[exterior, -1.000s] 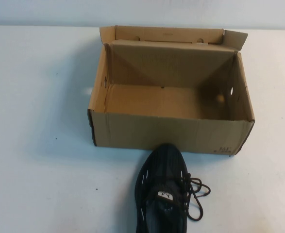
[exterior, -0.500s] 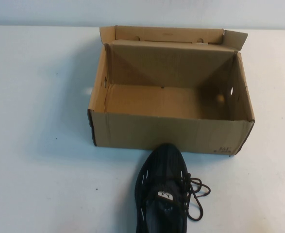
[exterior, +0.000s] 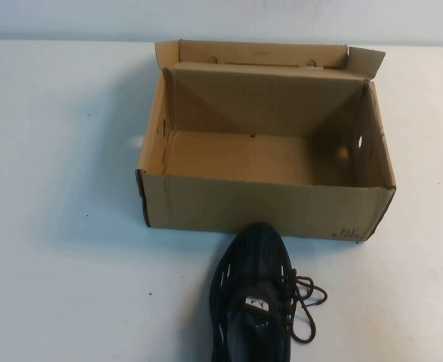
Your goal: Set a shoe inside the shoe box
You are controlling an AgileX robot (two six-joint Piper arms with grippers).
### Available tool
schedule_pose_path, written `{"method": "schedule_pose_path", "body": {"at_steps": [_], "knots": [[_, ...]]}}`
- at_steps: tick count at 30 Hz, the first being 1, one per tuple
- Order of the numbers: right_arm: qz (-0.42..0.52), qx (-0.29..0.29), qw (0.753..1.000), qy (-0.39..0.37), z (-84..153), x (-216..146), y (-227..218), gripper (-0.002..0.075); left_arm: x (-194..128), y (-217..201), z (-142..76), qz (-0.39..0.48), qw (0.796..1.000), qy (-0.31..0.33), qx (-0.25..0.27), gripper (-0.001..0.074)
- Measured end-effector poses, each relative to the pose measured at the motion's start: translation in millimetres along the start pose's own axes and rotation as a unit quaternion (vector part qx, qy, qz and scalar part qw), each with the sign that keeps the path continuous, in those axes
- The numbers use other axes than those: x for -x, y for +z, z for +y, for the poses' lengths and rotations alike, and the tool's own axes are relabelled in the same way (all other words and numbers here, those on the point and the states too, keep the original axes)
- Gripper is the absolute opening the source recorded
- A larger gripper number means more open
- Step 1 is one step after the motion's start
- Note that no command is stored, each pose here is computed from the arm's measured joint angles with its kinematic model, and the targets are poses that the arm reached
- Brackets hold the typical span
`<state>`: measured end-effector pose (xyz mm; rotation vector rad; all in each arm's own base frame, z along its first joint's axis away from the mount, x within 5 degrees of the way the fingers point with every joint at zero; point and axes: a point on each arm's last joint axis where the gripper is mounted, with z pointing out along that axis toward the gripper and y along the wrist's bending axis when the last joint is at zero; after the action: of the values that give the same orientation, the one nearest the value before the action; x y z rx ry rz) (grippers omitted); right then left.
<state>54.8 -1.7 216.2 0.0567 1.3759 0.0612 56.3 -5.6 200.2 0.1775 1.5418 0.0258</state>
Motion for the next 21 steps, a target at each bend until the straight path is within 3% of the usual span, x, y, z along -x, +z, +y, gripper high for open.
{"method": "schedule_pose_path", "body": {"at_steps": [6,15,21], "knots": [[-0.143,-0.039,0.989,0.003,-7.1,25.6,-4.1,-0.0016,15.8,-1.4,2.3,-0.087,0.996,-0.002,0.012,-0.0003],[-0.177,-0.049,0.983,0.006,-9.0,31.6,-6.2,-0.0016,23.3,-3.1,3.4,-0.130,0.991,-0.013,0.017,-0.0003],[-0.270,-0.071,0.960,0.025,-13.7,46.9,-14.3,-0.0016,46.4,-13.0,7.1,-0.267,0.961,-0.066,0.022,-0.0003]]}}
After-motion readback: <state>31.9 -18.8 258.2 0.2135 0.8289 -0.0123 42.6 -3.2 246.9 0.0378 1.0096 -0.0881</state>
